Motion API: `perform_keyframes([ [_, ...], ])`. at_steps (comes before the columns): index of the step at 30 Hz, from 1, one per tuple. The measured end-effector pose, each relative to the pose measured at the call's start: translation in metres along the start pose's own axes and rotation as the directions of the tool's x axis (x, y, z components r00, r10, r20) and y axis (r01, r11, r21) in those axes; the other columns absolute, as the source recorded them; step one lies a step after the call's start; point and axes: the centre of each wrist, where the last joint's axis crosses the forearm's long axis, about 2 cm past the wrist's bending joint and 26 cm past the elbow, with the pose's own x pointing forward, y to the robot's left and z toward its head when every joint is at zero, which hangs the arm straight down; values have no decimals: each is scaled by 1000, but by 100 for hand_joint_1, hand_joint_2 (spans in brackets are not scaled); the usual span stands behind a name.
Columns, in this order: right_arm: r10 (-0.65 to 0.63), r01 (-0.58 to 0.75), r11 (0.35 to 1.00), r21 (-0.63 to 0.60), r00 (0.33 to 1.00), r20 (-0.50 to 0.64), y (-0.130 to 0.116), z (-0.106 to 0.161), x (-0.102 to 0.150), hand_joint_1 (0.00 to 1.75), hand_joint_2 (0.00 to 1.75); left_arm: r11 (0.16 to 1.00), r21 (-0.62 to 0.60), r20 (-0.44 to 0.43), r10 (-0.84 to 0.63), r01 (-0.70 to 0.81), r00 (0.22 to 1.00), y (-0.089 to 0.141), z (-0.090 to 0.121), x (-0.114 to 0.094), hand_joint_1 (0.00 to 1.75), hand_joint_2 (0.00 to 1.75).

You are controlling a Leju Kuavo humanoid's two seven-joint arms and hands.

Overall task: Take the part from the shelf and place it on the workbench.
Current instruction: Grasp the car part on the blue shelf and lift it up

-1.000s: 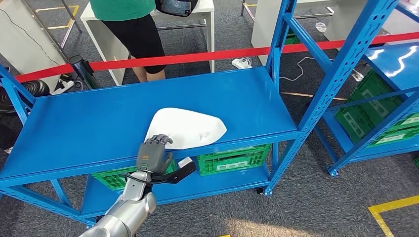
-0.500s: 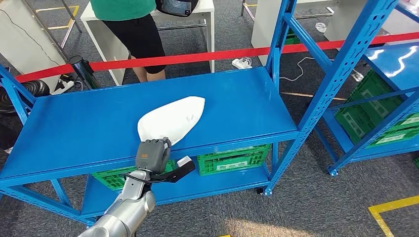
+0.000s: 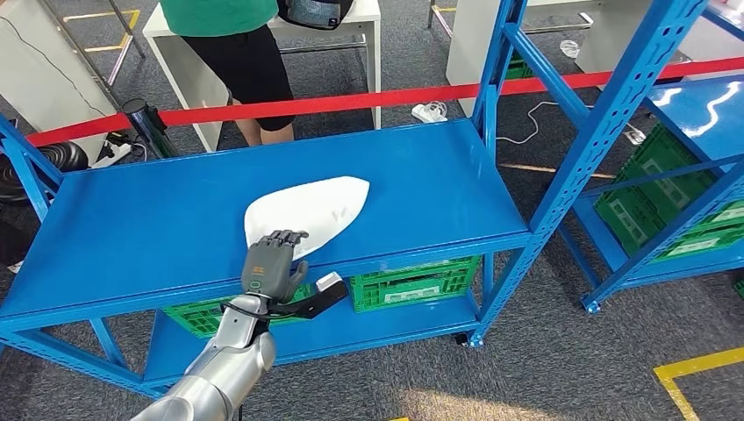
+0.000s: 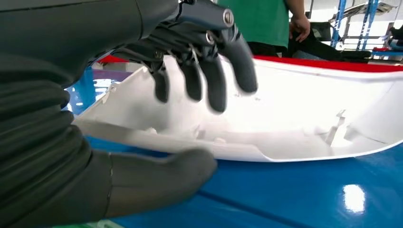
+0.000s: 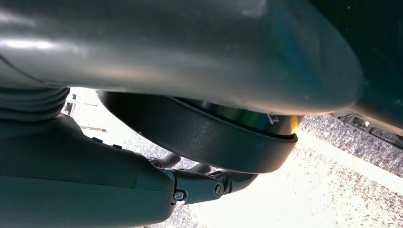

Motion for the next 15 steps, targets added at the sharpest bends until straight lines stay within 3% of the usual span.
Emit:
perform_keyframes([
  [15,1,-1,1000,-6,1000,1,0,0,0,0,0,998,13,-7,-68,68,998,6,-7,3,0,175],
])
